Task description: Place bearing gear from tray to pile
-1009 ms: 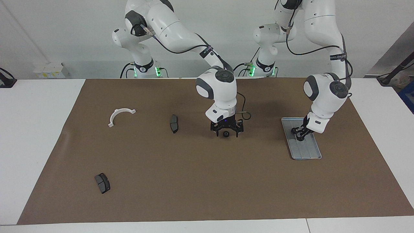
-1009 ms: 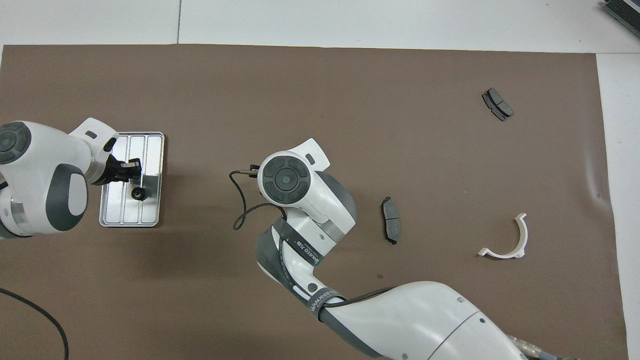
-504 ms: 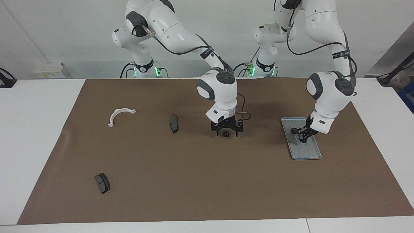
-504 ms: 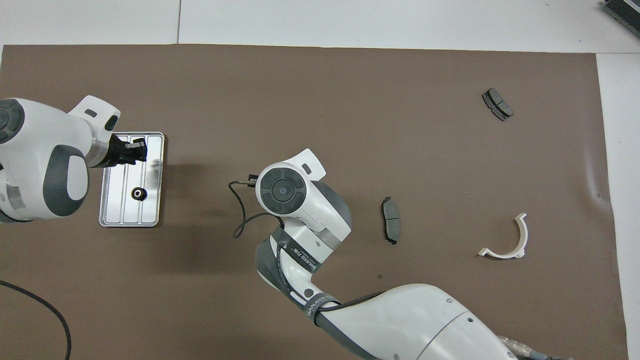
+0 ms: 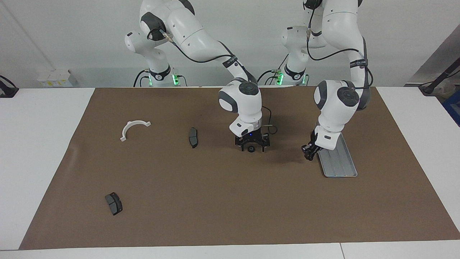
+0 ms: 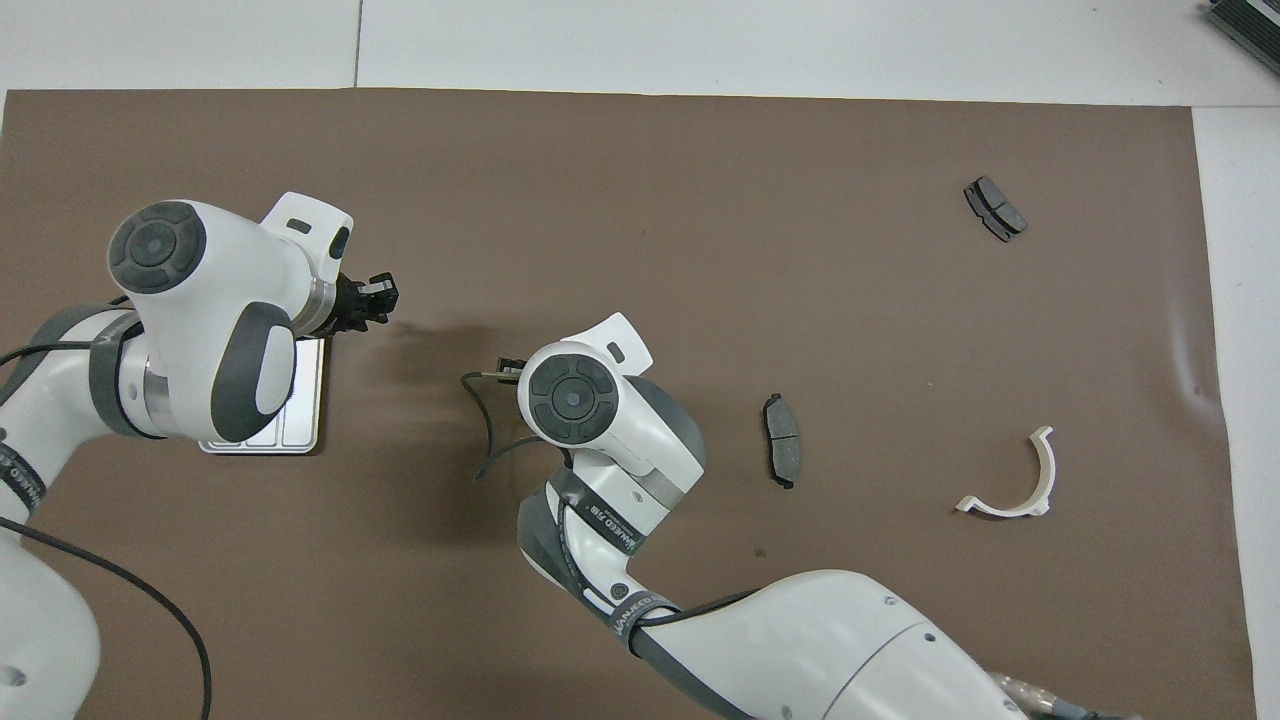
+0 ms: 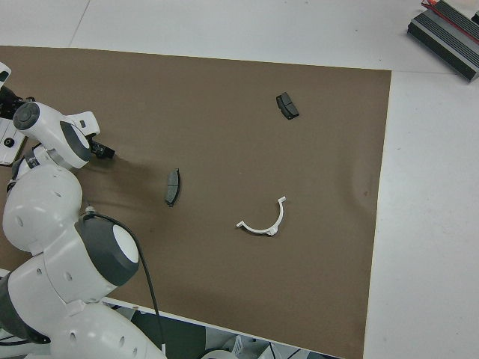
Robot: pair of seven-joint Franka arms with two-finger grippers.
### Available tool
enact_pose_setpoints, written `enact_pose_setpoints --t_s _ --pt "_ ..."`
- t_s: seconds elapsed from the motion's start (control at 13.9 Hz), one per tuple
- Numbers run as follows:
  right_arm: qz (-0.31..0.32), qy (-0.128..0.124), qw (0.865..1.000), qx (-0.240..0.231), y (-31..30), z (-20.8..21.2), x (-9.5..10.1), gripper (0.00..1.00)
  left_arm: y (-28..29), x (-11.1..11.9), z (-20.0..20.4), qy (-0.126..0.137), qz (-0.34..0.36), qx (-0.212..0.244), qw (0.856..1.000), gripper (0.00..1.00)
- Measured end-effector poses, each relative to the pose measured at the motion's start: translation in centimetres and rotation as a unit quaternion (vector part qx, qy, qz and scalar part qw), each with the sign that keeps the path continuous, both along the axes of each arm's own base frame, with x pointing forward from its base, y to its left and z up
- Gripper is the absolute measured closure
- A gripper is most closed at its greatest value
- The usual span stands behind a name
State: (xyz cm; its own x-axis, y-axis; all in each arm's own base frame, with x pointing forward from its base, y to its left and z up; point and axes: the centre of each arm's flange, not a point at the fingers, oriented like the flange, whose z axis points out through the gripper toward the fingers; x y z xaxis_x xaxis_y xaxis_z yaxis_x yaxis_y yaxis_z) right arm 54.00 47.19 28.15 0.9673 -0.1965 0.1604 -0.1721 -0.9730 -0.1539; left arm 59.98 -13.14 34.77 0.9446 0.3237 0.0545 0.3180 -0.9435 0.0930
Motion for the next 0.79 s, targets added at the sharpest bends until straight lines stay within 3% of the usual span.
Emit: enact_pose_setpoints --t_s 0.58,0.79 --pt "-0.012 -0.002 1.0 0.006 0.0 0.2 0.1 0.0 -3.4 -0.4 0.3 -0.017 0.017 -0.009 1.0 0.77" --pt "-0.036 -0.015 0.999 0.025 -0.3 0.6 0.7 0.0 -3.3 -0.3 0.2 -0.018 0.018 -0.009 1.0 0.77"
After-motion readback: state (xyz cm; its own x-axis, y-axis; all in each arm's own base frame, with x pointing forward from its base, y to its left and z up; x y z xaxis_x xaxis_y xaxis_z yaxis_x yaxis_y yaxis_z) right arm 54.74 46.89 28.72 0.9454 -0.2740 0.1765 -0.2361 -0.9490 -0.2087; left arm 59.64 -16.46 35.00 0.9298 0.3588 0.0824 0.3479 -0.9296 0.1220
